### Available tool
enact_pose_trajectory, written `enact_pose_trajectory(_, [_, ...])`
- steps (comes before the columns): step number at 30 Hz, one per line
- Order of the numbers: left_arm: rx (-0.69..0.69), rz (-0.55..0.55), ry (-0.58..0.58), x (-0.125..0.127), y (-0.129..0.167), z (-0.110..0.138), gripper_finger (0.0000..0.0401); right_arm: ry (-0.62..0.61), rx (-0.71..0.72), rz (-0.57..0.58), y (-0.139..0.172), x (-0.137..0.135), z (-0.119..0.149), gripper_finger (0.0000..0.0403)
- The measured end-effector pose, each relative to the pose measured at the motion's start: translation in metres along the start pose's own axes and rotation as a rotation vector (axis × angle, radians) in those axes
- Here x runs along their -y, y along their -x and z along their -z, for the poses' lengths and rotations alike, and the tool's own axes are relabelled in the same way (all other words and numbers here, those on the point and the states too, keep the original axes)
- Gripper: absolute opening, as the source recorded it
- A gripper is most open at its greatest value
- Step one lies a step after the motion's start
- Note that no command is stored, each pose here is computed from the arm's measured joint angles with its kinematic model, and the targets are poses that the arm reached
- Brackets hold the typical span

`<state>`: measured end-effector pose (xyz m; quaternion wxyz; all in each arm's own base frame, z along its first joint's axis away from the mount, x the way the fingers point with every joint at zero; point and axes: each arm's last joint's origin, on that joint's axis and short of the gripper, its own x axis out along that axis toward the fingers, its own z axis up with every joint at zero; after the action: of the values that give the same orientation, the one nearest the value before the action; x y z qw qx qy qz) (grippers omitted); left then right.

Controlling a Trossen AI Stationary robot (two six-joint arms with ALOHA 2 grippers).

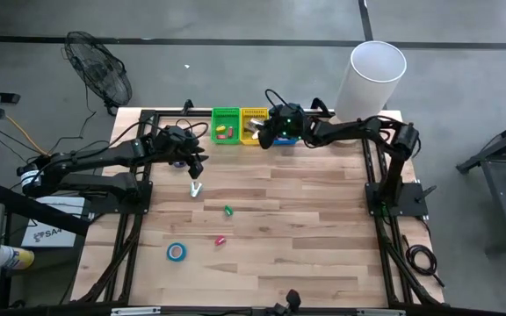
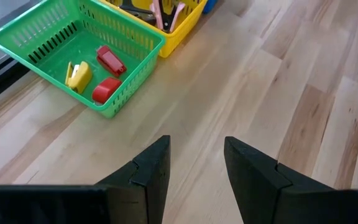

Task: Pick and place Stapler, Stapler remover, tape
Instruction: Put the gray staple remover into the yellow bin

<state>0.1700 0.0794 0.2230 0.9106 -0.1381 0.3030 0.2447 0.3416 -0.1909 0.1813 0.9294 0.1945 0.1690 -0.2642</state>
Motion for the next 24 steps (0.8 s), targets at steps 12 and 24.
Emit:
enact_pose_trajectory(12, [0.008,0.001,0.001,0.0,0.0,-0.001,0.0149,0.051,-0.09,-0.015,-0.025,-0.003,-0.01,0.0099])
enact_pose_trajectory(24, [0.008,0.001,-0.007,0.0,0.0,-0.001,0.0149,0.14,-0.219,0.059,-0.026,-0.012,-0.043,0.0099])
